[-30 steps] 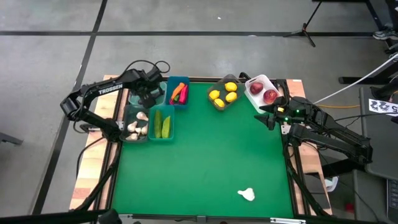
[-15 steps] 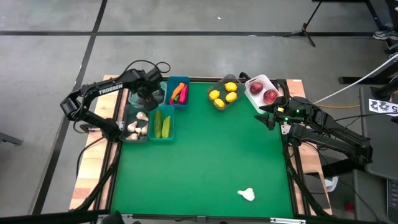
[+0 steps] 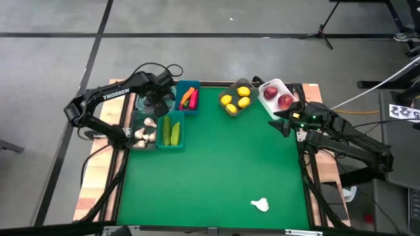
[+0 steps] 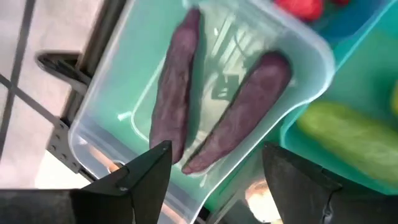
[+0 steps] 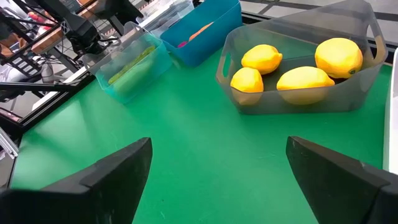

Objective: Sort produce into baskets
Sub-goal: Put the white garlic into the left black bin

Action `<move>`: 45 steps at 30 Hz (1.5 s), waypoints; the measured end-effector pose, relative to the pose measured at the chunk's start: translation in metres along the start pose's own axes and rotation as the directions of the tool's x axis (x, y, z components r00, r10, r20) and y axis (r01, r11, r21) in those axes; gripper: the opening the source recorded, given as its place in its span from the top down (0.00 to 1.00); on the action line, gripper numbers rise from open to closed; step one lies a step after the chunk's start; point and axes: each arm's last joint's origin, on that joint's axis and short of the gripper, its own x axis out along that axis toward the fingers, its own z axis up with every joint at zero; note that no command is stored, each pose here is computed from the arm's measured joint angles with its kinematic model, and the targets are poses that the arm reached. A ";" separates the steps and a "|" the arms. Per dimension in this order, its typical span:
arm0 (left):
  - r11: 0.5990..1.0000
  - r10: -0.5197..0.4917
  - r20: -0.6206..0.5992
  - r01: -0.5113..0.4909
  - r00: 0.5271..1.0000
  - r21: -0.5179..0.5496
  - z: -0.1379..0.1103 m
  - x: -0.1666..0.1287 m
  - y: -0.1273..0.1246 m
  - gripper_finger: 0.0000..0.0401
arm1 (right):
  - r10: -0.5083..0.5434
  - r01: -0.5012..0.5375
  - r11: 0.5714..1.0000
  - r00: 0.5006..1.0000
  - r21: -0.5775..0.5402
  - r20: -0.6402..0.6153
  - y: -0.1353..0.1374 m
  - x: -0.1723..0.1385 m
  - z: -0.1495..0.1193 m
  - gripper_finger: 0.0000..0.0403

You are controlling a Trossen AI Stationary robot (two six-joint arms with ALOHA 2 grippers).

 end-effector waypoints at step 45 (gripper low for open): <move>0.746 -0.638 0.643 0.546 0.424 0.381 -0.008 -0.062 -0.350 0.39 | 0.393 -0.356 0.918 0.878 0.174 -0.274 -0.003 0.018 -0.033 0.08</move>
